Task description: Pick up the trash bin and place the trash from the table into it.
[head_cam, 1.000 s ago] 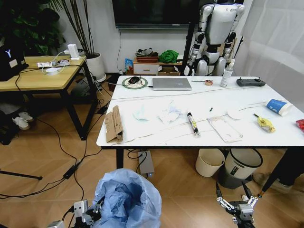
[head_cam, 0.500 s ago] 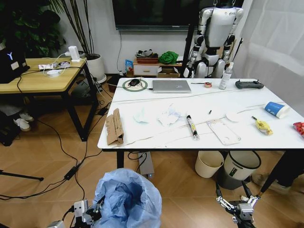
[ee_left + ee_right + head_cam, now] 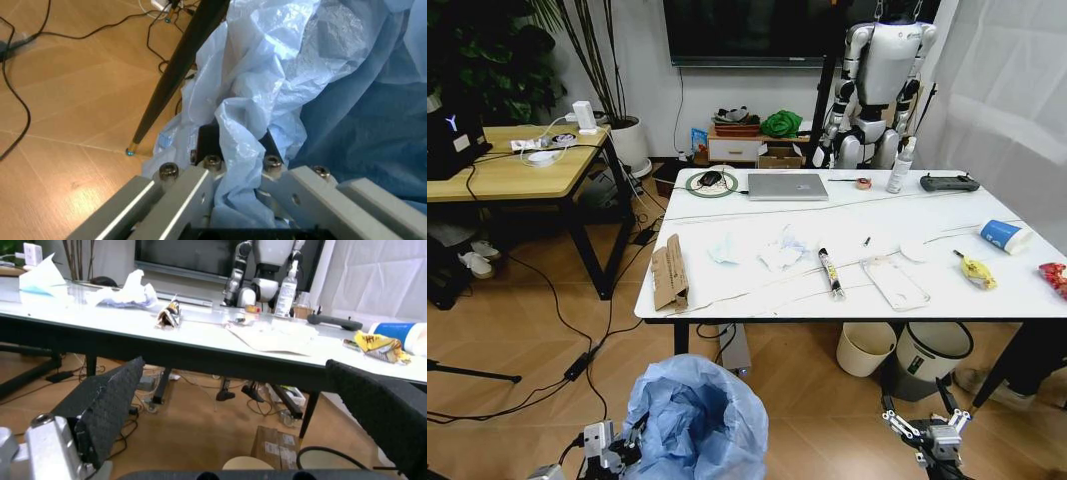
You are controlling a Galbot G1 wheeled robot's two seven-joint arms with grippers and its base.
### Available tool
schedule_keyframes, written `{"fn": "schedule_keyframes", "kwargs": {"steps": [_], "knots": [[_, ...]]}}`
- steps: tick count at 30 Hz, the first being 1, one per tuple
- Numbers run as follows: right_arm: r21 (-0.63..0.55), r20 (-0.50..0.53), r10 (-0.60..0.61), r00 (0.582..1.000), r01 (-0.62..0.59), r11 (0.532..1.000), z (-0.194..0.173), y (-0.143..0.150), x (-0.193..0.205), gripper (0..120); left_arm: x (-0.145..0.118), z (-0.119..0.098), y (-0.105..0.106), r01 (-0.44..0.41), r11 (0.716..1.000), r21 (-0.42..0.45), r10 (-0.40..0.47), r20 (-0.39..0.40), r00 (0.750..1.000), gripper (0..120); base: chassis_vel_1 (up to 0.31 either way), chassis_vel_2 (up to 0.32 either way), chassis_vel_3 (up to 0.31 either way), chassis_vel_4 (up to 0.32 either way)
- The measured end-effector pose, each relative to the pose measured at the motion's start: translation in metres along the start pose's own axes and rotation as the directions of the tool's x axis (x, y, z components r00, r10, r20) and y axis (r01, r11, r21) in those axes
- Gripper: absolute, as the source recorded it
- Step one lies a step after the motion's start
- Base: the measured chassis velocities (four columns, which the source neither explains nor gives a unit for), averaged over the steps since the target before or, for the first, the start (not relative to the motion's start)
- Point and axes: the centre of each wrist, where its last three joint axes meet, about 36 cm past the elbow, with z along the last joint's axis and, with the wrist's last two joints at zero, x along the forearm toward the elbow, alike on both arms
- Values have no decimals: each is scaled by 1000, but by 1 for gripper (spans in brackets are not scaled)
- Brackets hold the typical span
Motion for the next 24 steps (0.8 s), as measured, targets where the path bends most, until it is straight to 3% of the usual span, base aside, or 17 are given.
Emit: {"fn": "schedule_keyframes", "kwargs": {"steps": [16, 24], "knots": [[-3, -6, -1, 1000, 1, 1000, 2, 1, 1, 100, 3, -3, -5, -19, 1000, -5, 19, 15, 1000, 0, 0, 0, 0, 0], [-4, -7, -1, 1000, 1, 1000, 2, 1, 0, 100, 3, -3, -6, -10, 997, -70, 12, 35, 999, 0, 0, 0, 0, 0]]}}
